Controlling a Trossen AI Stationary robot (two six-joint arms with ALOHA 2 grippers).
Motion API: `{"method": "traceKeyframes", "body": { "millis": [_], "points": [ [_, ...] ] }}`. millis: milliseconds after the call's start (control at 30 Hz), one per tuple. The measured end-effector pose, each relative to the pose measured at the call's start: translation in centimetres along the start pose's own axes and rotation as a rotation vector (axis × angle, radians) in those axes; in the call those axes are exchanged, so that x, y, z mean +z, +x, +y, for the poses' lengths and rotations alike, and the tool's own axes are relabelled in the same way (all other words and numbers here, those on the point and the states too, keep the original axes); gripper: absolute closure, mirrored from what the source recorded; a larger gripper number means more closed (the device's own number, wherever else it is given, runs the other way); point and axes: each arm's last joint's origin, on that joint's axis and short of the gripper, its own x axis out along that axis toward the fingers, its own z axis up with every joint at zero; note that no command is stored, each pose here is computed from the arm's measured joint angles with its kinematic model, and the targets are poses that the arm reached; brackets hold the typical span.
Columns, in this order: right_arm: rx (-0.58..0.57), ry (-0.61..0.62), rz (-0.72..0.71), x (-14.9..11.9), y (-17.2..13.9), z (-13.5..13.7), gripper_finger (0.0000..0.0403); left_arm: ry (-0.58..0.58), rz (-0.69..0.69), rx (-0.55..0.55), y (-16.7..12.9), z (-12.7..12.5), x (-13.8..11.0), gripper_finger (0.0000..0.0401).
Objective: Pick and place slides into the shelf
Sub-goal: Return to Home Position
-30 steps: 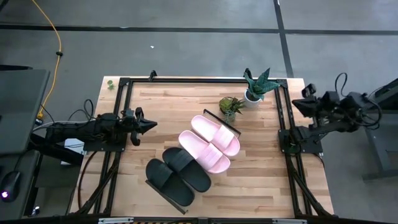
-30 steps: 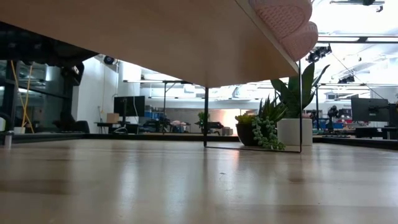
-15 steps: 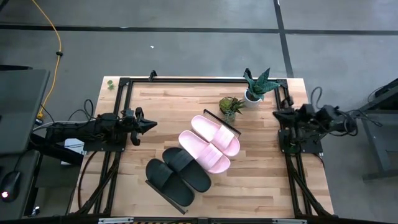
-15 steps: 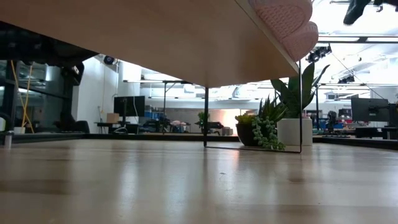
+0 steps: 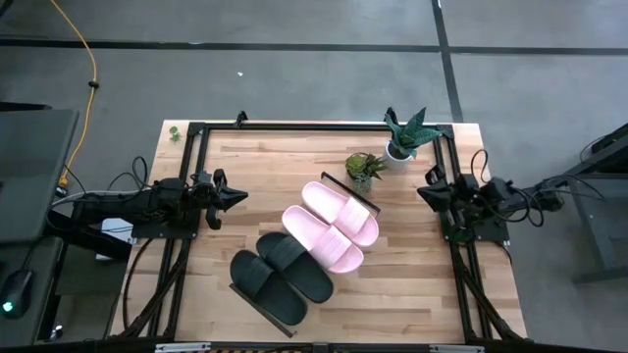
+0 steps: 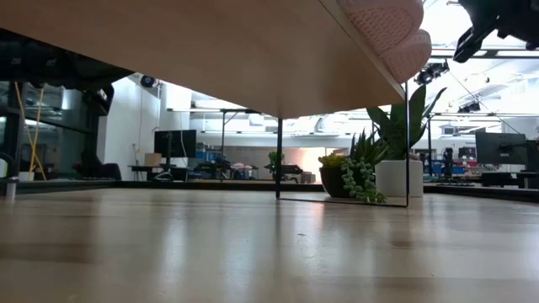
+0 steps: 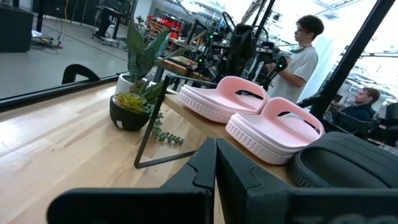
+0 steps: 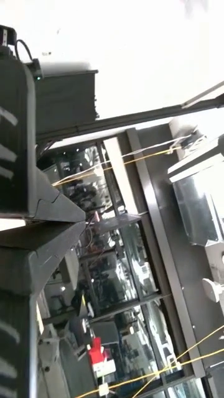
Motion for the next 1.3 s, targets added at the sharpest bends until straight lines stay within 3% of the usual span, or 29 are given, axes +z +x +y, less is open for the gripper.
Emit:
{"method": "traceKeyframes", "body": {
  "millis": [267,733,1200,1300],
  "points": [
    [0.003,0.006,-0.001,-0.3,0.0,-0.9,0.0403,0.0,0.0,0.0,0.0,0.0,0.0,0.04],
    [0.012,0.0,0.173,-1.7,-0.1,-1.8,0.0403,0.0,0.0,0.0,0.0,0.0,0.0,0.04],
    [-0.015,-0.047,0.209,-2.5,-0.3,-2.1,0.0403,0.0,-0.001,0.0,0.0,0.0,0.0,0.04],
    [-0.037,-0.043,0.288,-3.2,-0.5,-2.3,0.0403,0.0,-0.001,-0.001,0.0,0.0,0.0,0.04]
  ]
}}
